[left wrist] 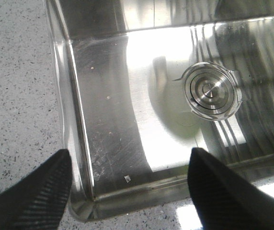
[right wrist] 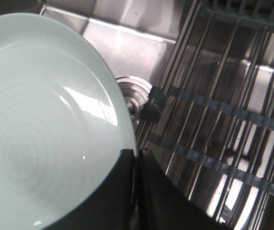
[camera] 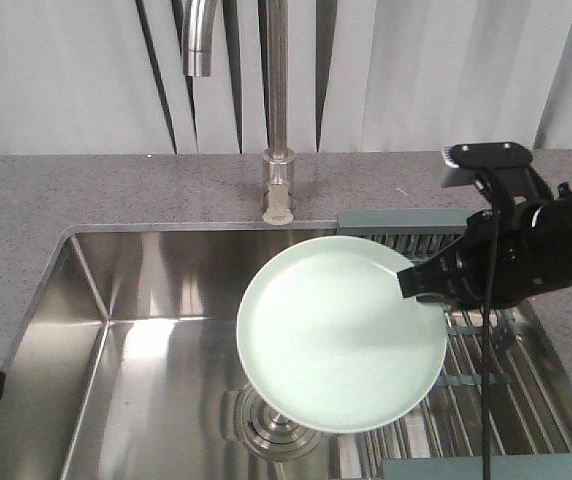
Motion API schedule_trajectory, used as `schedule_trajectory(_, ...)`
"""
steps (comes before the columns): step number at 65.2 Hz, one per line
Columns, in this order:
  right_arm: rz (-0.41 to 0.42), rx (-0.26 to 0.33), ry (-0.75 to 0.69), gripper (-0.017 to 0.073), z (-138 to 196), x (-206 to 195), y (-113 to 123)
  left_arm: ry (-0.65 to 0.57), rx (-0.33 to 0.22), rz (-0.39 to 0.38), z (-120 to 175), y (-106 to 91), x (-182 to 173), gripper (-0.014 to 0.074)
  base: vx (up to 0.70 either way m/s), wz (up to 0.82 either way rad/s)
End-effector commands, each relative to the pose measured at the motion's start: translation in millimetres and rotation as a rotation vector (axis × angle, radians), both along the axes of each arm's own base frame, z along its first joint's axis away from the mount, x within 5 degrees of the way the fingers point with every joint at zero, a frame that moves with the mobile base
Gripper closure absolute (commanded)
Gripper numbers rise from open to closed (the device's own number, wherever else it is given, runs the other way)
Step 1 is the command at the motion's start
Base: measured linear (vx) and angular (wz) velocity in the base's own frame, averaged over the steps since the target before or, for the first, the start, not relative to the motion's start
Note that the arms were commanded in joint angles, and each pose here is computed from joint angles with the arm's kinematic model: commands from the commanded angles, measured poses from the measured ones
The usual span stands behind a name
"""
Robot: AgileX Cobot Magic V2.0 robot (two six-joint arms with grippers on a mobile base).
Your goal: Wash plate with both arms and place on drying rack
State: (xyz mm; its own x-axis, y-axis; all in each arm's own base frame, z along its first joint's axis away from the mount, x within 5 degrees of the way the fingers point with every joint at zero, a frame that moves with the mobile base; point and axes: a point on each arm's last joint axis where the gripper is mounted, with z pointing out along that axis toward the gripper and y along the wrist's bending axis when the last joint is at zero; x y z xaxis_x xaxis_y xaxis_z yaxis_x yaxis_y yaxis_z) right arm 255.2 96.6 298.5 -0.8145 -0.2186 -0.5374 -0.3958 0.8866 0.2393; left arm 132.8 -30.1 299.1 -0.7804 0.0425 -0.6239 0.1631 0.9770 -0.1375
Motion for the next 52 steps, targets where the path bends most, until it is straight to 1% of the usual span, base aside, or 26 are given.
schedule_trajectory(1, 0.008, 0.051, -0.064, 0.0566, 15, -7, 10, -0.073, -0.031, 0.013, 11, -1.0, 3, 0.0106, 0.0, 0.0)
schedule_trajectory(16, 0.089, 0.084, -0.083, 0.0566, 14, -17, 43, -0.073, -0.031, 0.013, 11, -1.0, 3, 0.0106, 0.0, 0.0)
schedule_trajectory(26, 0.117, 0.096, -0.066, 0.0566, 8, -13, 63, -0.073, -0.031, 0.013, 11, -1.0, 3, 0.0106, 0.0, 0.0)
schedule_trajectory(40, 0.198, 0.091, -0.094, 0.0566, 17, 9, 101, -0.073, -0.031, 0.013, 11, -1.0, 3, 0.0106, 0.0, 0.0)
schedule_trajectory(46, 0.211, 0.086, -0.11, 0.0566, 22, 24, 113, -0.073, -0.031, 0.013, 11, -1.0, 3, 0.0106, 0.0, 0.0)
schedule_trajectory(52, 0.219, 0.068, -0.119, 0.0566, 26, 40, 121, -0.073, -0.031, 0.013, 11, -1.0, 3, 0.0106, 0.0, 0.0)
